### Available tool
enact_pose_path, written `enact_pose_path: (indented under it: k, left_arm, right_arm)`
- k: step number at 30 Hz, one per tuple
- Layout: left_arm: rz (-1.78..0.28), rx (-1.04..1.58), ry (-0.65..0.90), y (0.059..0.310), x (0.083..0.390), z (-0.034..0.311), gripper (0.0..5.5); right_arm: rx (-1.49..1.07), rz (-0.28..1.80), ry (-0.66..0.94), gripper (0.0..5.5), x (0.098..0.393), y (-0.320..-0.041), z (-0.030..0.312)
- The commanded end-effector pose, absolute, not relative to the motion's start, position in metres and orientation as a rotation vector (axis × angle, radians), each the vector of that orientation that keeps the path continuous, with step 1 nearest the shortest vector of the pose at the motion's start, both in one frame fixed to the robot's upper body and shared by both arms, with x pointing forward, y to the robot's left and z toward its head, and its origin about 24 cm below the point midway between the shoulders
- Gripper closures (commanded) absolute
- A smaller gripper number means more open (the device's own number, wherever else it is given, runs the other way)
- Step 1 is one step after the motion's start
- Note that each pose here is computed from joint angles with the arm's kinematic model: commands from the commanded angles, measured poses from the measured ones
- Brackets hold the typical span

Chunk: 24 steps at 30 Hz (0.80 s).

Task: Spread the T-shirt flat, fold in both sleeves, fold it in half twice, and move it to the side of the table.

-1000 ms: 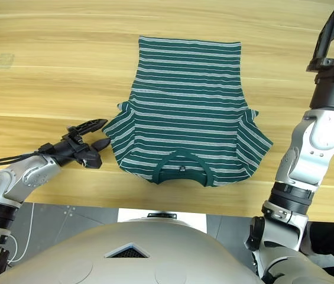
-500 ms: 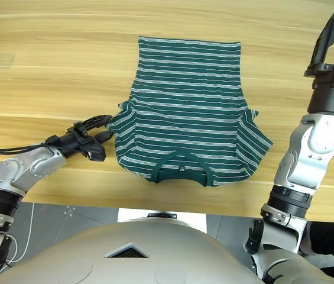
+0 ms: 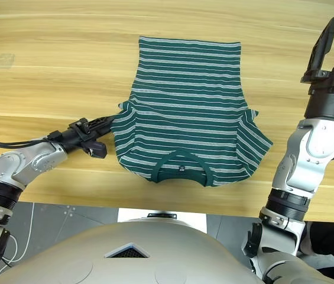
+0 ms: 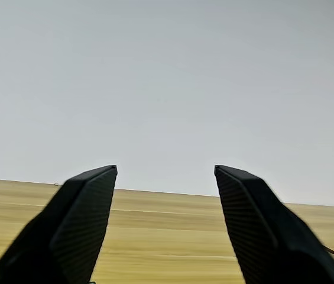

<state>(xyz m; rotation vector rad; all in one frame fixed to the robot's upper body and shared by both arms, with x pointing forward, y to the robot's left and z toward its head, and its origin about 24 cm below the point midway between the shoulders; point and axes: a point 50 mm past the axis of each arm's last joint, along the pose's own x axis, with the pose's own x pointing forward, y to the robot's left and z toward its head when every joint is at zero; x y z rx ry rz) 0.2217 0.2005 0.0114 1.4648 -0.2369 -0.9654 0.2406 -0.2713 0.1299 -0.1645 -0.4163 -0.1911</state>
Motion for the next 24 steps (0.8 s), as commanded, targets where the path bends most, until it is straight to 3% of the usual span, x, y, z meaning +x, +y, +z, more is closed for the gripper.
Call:
enact_pose_path:
  k: [1, 13, 19, 24]
  left_arm:
    - [-1.067, 1.455, -0.008, 0.215, 0.189, -0.029, 5.0]
    - [-0.95, 1.384, -0.099, 0.205, 0.191, -0.018, 5.48]
    - [-0.89, 1.285, -0.233, 0.181, 0.196, -0.001, 5.48]
    - [-0.948, 1.281, -0.25, 0.169, 0.193, -0.008, 5.48]
  right_arm:
    - [-0.148, -0.17, -0.405, 2.44, 0.242, -0.268, 0.126]
    - [-0.14, -0.145, -0.401, 2.44, 0.247, -0.265, 0.125]
    - [-0.14, -0.14, -0.392, 2.44, 0.246, -0.263, 0.119]
    - [-0.14, -0.138, -0.389, 2.44, 0.246, -0.263, 0.119]
